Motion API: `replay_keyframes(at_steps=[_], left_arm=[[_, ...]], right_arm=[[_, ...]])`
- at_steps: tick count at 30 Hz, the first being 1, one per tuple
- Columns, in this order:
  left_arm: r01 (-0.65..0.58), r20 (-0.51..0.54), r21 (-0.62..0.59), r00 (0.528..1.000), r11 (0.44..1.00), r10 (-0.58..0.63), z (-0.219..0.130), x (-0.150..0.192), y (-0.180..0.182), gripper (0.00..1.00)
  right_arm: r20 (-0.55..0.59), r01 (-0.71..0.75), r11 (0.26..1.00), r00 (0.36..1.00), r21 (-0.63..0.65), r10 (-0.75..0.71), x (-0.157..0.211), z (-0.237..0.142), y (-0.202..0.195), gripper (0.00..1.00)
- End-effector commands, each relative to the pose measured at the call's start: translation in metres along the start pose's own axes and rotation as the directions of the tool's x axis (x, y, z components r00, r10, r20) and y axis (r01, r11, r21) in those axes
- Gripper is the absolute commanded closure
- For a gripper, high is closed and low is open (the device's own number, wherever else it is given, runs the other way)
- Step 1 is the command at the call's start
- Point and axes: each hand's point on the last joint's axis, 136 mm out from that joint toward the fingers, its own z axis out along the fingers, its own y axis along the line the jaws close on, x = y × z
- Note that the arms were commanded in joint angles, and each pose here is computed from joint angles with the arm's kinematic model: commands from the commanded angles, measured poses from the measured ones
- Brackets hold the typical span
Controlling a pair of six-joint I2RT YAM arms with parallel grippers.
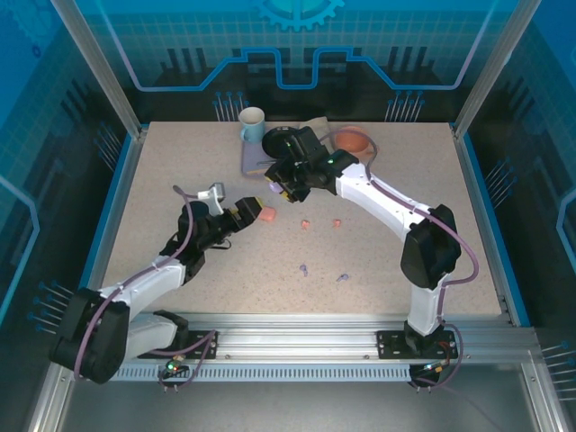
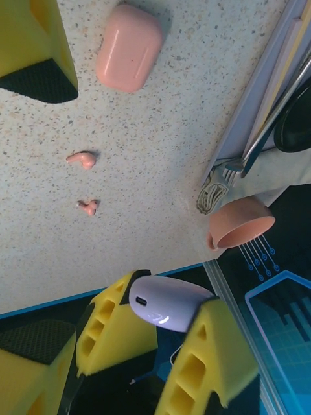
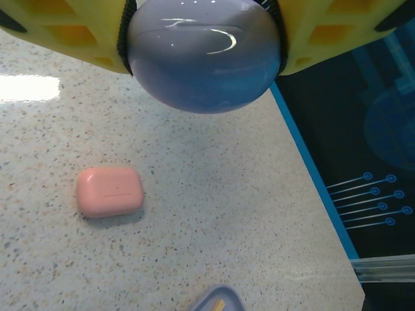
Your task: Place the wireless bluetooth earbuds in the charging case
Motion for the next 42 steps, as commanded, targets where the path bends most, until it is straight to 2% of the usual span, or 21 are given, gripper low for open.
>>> replay_keyframes(at_steps=[1,7,18,42], left_arm=[[-0.06,0.069,0.093,0.996,0.994,0.054,0.009,-0.022,-0.032,0.17],[-0.083,0.041,0.152,0.996,0.985,0.077,0.019,-0.024,-0.049,0.29],[-0.088,0.013,0.183,0.996,0.979,0.087,0.037,-0.022,-0.058,0.34],[-0.091,0.026,0.186,0.996,0.978,0.088,0.054,-0.031,-0.061,0.54]], right_arm=[[-0.022,-0.055,0.998,0.998,-0.044,0.054,0.001,0.0,0.011,0.5],[-0.021,-0.053,0.998,0.998,-0.045,0.052,0.003,-0.001,0.013,0.5],[-0.055,-0.063,0.997,0.997,-0.048,0.061,0.011,0.007,0.011,0.51],[-0.078,-0.074,0.996,0.995,-0.052,0.069,0.018,0.011,0.008,0.51]])
